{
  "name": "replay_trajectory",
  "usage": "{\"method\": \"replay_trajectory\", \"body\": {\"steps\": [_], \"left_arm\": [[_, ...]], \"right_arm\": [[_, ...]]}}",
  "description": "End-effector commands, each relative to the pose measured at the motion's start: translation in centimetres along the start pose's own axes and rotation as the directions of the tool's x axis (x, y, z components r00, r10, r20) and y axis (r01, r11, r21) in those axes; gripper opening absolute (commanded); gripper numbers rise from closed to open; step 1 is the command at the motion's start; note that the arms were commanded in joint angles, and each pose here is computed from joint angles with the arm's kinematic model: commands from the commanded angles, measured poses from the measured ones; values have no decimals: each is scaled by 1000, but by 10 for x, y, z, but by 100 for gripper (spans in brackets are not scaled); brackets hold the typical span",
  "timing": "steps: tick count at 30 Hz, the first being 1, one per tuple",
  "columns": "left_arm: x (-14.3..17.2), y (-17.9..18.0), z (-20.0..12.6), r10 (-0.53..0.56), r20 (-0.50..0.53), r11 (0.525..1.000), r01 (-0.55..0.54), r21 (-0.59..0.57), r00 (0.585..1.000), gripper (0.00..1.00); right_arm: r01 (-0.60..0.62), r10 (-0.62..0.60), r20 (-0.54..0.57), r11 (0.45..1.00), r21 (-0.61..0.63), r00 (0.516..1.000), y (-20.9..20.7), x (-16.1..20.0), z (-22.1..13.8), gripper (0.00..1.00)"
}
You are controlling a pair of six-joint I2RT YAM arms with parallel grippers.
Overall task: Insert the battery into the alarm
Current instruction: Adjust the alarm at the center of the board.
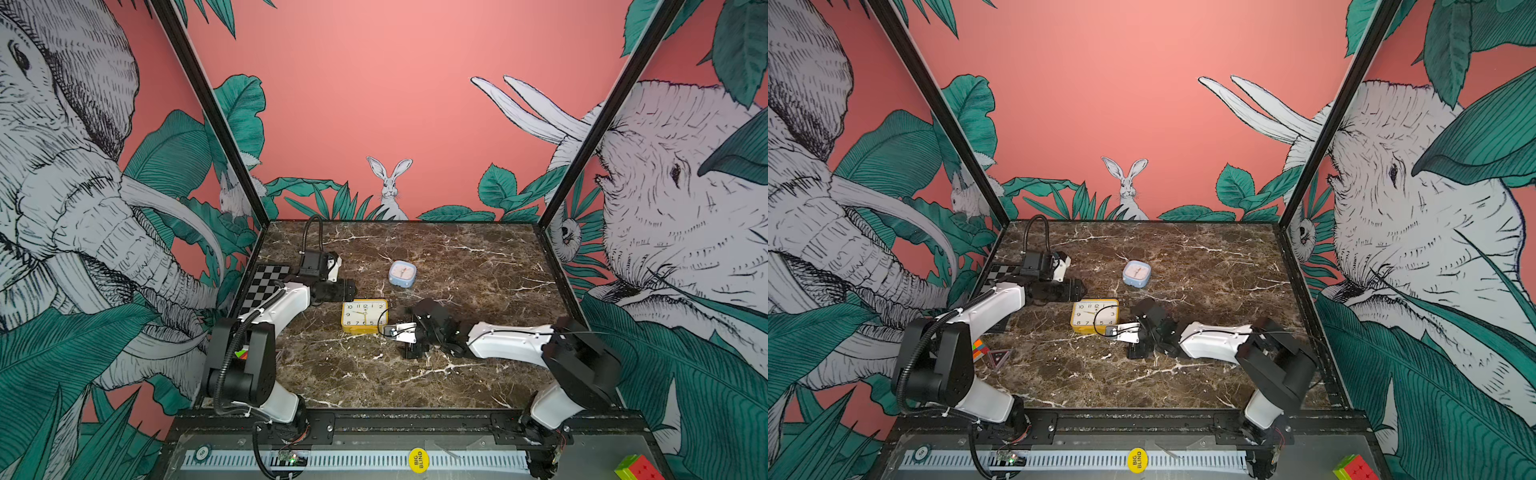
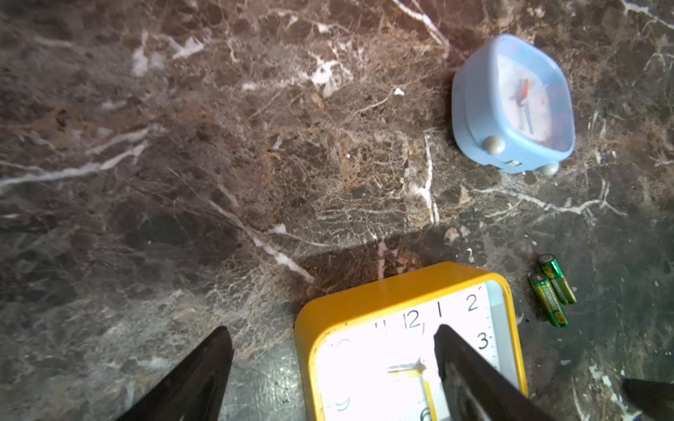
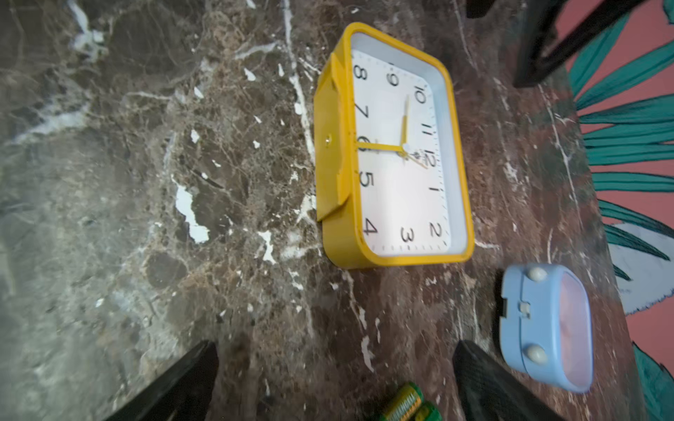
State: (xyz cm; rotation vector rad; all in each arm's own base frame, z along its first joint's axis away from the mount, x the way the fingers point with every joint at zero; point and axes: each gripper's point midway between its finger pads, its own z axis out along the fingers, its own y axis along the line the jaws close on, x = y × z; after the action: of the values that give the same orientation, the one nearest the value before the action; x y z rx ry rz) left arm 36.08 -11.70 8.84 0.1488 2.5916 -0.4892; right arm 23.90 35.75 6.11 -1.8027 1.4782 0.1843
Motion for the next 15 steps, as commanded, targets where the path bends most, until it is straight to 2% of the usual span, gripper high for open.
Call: {"method": "replay_trajectory", "body": {"steps": [1,7,15], "left_arm": [[5,-6,3,-29,-46,999,30,28,999,88],[12,-17,20,-17,-104,997,25,74,994,89],[13,-36,30,25,-140,988,-3,155,990,91]], "right_arm": [[79,-83,41,994,74,996,-17,-23,18,99],[29,-39,64,989,146,997,-36,-37,49,98],[-11,21,-39,969,248,999,-55,-12,53,99]]}}
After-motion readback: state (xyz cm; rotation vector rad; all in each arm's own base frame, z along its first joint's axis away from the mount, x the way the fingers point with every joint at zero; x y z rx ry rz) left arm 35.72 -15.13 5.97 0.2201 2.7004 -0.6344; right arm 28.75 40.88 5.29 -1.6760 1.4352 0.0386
